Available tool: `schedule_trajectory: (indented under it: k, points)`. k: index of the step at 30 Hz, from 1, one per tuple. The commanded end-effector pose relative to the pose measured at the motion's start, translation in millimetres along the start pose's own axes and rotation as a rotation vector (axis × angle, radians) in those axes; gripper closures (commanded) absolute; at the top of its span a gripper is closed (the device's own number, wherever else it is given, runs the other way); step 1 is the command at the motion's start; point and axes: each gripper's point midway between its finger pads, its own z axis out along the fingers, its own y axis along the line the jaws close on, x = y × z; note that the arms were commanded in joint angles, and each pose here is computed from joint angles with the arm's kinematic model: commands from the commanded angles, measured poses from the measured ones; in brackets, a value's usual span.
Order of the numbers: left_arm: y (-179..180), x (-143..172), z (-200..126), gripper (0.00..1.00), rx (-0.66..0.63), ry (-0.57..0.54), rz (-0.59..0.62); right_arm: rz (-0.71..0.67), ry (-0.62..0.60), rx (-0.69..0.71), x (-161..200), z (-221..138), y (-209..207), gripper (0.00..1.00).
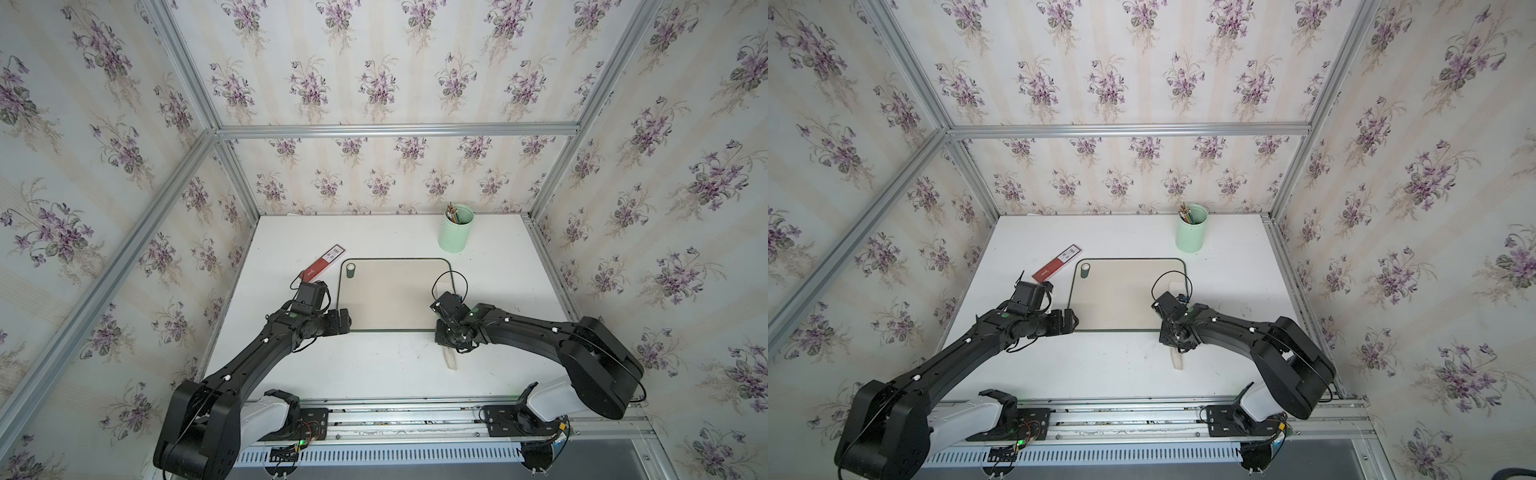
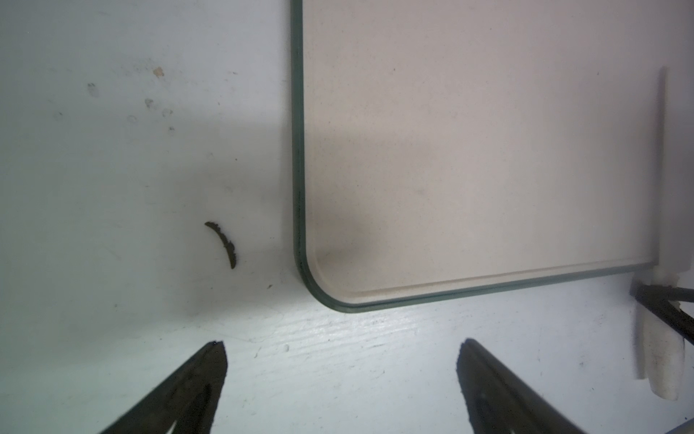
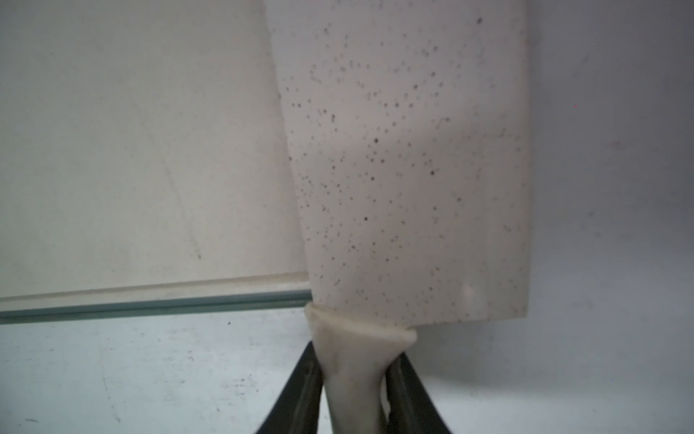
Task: Align the knife with the edge of the cutting board
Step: Place the knife at the edge of the cutting board, then reset both arms
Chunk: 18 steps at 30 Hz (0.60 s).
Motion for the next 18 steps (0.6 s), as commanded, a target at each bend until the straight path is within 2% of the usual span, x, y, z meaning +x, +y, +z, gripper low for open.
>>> schedule_trajectory:
  k: [1,14,18]
  points:
    - [-1,-5,-1,0.01,0.000,-0.017,0.012,0.001,-0.006,0.006,-1,0,-1,0.65]
    - [-1,-4,0,0.01,0.001,-0.014,0.012,-0.006,-0.005,0.000,-1,-1,1,0.35]
    - [0,-5,-1,0.01,-0.007,-0.021,0.011,-0.034,-0.052,0.047,-10,-18,-9,0.28]
